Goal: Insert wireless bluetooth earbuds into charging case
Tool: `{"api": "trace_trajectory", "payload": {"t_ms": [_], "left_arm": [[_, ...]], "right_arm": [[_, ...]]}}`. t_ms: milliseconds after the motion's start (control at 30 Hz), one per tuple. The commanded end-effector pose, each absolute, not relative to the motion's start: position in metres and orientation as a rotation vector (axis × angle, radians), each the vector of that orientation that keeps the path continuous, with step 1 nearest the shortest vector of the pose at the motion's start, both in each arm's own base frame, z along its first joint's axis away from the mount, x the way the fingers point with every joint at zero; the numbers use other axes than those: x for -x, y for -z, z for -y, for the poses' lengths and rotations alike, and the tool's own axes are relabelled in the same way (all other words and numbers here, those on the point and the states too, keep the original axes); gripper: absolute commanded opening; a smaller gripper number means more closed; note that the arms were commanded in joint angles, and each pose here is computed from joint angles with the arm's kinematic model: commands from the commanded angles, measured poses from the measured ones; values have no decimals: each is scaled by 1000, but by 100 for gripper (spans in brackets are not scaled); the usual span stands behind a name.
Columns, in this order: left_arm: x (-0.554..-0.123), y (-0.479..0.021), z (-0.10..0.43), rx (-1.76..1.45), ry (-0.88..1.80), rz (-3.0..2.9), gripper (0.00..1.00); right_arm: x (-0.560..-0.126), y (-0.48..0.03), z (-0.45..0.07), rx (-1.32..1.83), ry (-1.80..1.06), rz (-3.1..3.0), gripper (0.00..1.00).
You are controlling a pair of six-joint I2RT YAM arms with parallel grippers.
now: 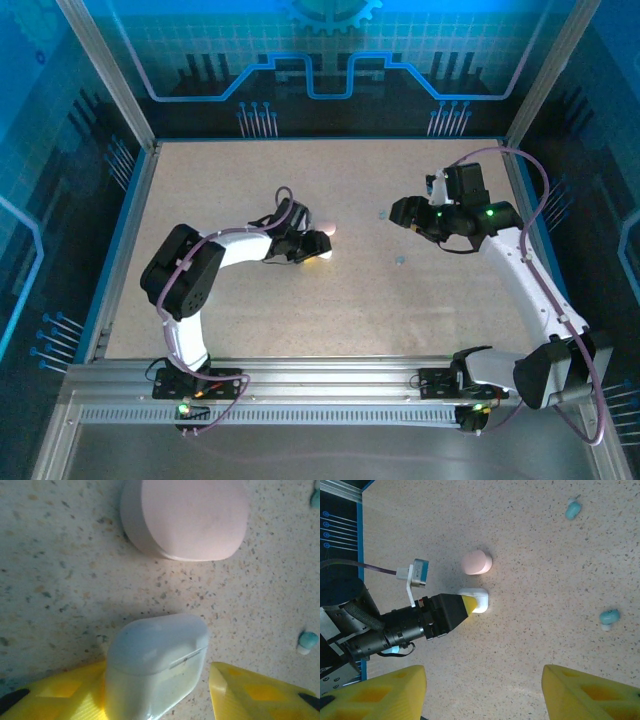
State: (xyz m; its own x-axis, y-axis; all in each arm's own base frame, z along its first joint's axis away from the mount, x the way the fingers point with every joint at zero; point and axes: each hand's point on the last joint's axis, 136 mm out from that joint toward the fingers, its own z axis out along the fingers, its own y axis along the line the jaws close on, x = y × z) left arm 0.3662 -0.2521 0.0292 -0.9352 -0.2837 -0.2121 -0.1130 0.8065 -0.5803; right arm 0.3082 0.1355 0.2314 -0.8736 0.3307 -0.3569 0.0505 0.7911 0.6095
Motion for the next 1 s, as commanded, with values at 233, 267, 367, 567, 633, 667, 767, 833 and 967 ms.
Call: {"api": "trace_trajectory", "payload": {"t_ms": [233,267,367,567,633,667,767,833,967], "left_arm": [[-357,-75,192,279,467,-2655,70],[-355,-85,181,292,420,-2629,70],[-340,-110,147,345,273,-2553,73],[-291,-124,68,569,-30,-2480,84],[-271,-115,41,693,-99,-2482,87],[-262,-110,29,765,-118,-2480,89],[-242,-95,1,950,-120,-2464,91],[-235,-89,-11,1030,-109,-2451,94],[-227,-75,-30,1125,-94,-2464,99]], "right_arm": [[-311,-222,-136,-300,-869,-2537,64],[-312,-221,-136,-298,-874,-2536,64],[-315,-216,-140,-281,-891,-2541,64],[-324,-203,-157,-254,-992,-2574,65],[-326,-201,-166,-212,-1017,-2587,65],[-326,-202,-172,-180,-1027,-2592,66],[-325,-204,-191,-69,-1051,-2608,68],[-324,-203,-202,-18,-1058,-2626,69],[-321,-200,-223,66,-1073,-2663,71]]}}
